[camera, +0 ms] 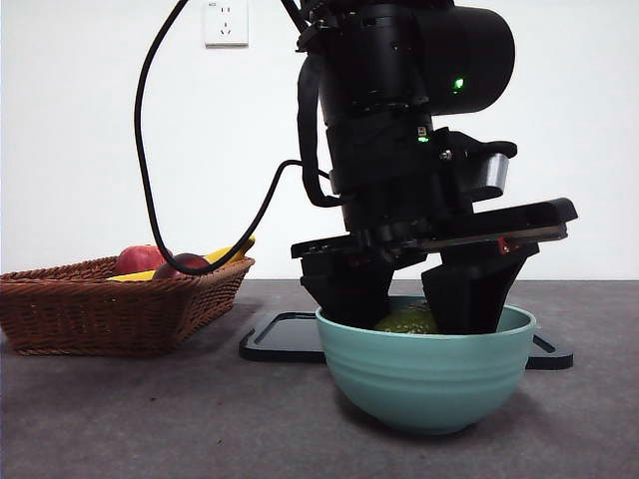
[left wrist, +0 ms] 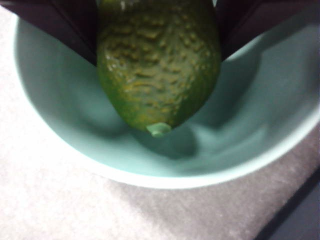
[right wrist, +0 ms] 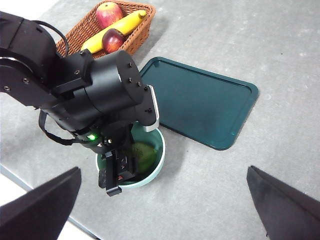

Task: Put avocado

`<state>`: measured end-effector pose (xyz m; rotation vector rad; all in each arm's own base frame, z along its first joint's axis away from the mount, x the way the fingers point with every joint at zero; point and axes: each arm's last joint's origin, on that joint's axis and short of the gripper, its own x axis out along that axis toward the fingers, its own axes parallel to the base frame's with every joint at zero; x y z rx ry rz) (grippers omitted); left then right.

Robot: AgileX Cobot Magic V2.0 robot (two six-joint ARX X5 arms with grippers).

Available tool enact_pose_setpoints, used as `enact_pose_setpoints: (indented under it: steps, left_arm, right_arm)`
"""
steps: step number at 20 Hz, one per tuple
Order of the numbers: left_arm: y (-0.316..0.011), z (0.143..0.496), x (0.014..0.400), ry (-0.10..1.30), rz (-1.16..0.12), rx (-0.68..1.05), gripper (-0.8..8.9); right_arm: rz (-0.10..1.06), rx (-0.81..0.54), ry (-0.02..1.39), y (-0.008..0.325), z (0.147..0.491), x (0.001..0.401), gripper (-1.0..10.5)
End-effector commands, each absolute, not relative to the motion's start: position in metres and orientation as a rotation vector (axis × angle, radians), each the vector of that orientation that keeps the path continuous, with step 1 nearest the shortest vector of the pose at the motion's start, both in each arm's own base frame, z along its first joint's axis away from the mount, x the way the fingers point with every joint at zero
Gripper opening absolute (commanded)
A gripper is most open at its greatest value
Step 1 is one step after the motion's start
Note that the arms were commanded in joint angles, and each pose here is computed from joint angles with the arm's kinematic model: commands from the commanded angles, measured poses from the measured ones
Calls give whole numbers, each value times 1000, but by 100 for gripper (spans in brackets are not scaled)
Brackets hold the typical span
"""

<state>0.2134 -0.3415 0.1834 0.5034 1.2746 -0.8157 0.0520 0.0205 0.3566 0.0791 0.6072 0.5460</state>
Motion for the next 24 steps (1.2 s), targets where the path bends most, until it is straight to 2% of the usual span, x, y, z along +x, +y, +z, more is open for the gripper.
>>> enact_pose_setpoints:
  steps: [1, 3, 4, 9, 13, 19, 24]
  left_arm:
    - [-350, 187, 215, 1249, -835, 510, 336]
    - [-352, 194, 217, 1234, -845, 511, 504]
    - [-353, 198, 217, 1229, -848, 510, 536]
    - [-356, 229, 219, 1218, -872, 544, 533]
    - [-342, 269, 211, 1216, -894, 585, 530]
    - [-285, 349, 176, 1129, -938, 580, 531]
    - [-213, 421, 138, 917, -971, 500, 531]
  right_arm:
    - [551, 76, 584, 20, 362, 50, 639]
    - [551, 76, 584, 20, 362, 50, 639]
    - [551, 76, 584, 20, 362, 50, 639]
    - [550, 76, 583, 20, 362, 50, 639]
    - [551, 76, 580, 20, 362, 51, 639]
    - [549, 79, 580, 20, 362, 51, 639]
    - [549, 81, 568, 20, 363, 51, 639]
